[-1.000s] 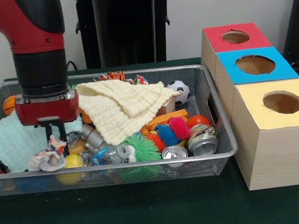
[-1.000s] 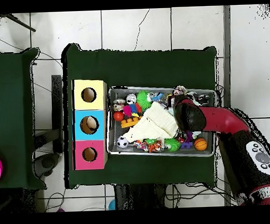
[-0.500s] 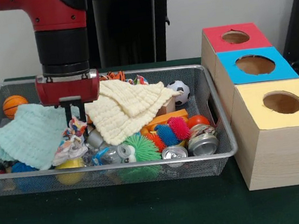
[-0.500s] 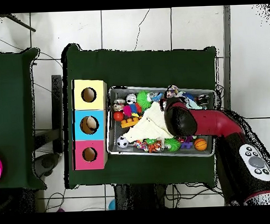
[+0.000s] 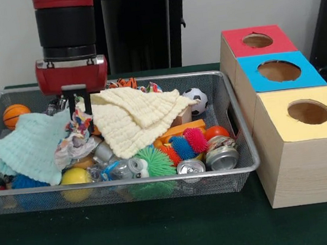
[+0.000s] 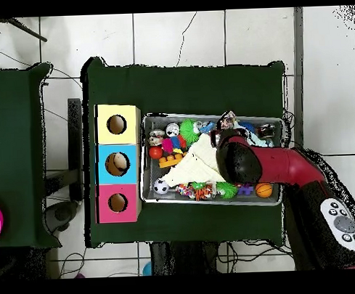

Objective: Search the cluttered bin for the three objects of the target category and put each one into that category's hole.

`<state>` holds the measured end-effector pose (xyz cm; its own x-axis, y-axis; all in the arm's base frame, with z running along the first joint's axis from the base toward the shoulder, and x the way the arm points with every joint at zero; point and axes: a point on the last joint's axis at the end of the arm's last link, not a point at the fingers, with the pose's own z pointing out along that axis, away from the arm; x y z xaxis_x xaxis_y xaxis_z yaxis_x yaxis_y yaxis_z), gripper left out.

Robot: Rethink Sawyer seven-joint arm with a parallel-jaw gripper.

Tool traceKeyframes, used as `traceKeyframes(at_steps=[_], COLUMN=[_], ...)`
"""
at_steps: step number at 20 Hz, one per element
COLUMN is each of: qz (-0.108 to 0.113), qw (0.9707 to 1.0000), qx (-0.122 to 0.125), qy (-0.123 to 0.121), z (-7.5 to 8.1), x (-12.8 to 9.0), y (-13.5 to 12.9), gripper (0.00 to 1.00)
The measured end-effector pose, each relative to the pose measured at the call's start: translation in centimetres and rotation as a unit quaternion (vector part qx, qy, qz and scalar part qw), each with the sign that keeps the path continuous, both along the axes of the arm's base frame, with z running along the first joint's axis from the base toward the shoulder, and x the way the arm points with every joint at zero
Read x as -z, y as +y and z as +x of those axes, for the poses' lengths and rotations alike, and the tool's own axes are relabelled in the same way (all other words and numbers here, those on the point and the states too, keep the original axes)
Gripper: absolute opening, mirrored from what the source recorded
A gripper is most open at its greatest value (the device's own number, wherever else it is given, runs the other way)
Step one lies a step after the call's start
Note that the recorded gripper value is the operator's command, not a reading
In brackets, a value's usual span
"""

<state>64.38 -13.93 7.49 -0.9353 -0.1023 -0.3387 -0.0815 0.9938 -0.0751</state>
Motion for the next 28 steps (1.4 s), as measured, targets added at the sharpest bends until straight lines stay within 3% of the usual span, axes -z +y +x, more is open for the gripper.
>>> traceKeyframes(at_steps=[11, 18, 23, 28], qz=[0.002, 0.000, -0.001, -0.003], qw=[0.9995, 0.9988, 0.9989, 0.9992], qx=[0.025, 0.043, 0.041, 0.032], qy=[-0.018, -0.025, -0.022, -0.023], z=[1.1, 1.4, 0.9, 1.1], x=[-4.1, -8.2, -10.1, -10.6], y=[-0.3, -0.3, 1.2, 3.3], gripper=[0.00, 0.00, 0.00, 0.00])
